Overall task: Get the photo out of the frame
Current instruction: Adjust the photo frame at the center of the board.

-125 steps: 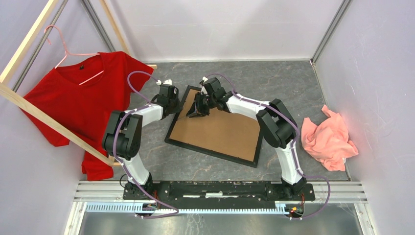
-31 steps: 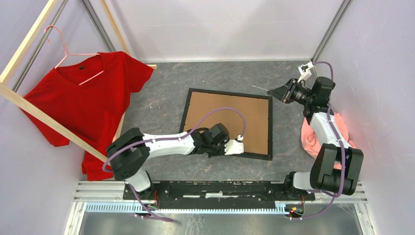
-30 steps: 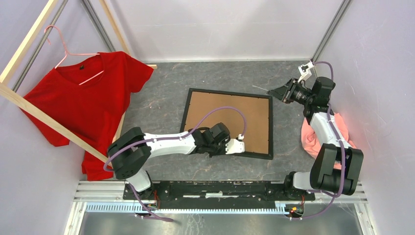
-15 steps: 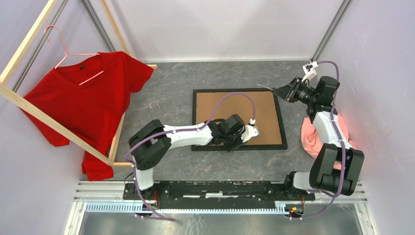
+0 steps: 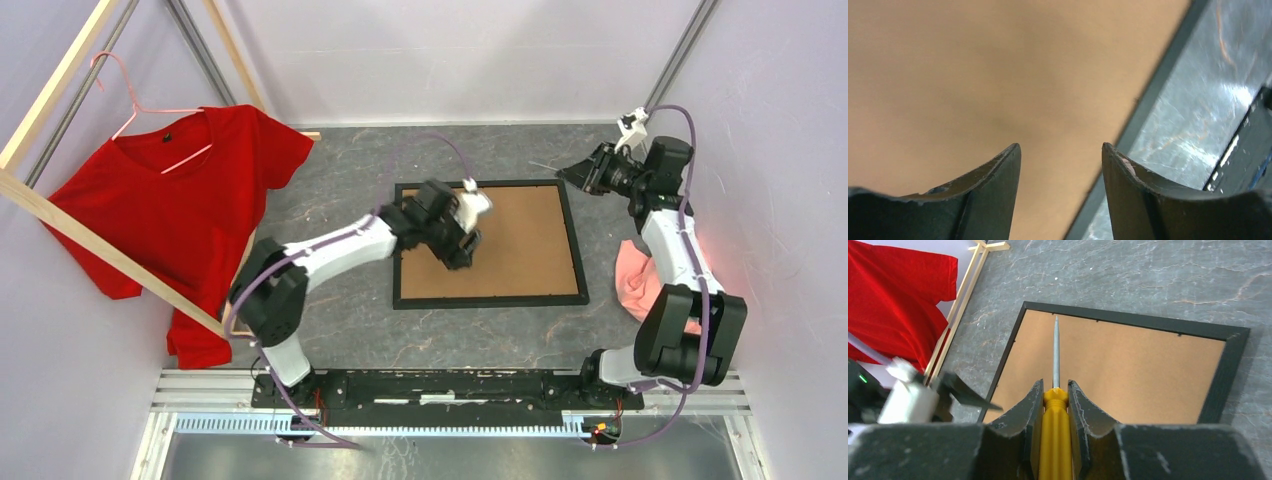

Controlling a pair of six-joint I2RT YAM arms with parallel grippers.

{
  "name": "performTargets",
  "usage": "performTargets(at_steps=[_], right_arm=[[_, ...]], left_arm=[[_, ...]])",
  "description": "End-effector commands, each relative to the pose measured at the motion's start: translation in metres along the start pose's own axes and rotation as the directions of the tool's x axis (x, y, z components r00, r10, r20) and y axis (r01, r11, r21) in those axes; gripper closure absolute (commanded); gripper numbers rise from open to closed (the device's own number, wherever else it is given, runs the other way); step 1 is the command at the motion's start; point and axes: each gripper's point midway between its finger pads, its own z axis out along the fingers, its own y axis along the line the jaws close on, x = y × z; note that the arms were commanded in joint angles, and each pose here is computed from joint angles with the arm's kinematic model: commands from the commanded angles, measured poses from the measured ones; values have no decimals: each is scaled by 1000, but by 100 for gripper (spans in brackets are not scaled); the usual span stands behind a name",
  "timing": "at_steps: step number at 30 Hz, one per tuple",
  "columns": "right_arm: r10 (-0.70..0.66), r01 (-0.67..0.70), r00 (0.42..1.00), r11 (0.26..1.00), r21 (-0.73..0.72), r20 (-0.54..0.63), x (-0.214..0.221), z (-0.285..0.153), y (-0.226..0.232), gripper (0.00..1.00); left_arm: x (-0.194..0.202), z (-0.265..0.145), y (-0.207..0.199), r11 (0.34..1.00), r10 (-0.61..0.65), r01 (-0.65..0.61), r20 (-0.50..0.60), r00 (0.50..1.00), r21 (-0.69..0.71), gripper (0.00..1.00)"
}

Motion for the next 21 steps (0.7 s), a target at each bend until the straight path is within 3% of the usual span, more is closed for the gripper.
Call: performTargets(at_steps=[1,9,15,21], right_arm=[[-76,75,997,997,-32,-6,-9,22,29,100],[-160,113,965,969,-221,-208,68,91,106,100],[-214,82,888,945,-317,-408,147,127,147,100],[-173,7,823,955,-295,-540,197,147,158,100]], left_arm=[[-62,-74,50,993,-100,113,239,966,-40,33],[-13,-104,159,904,-402,428,319,858,-12,33],[21,-83,181,846,-511,533,296,807,9,33],[37,-62,188,814,-566,579,265,780,34,32]])
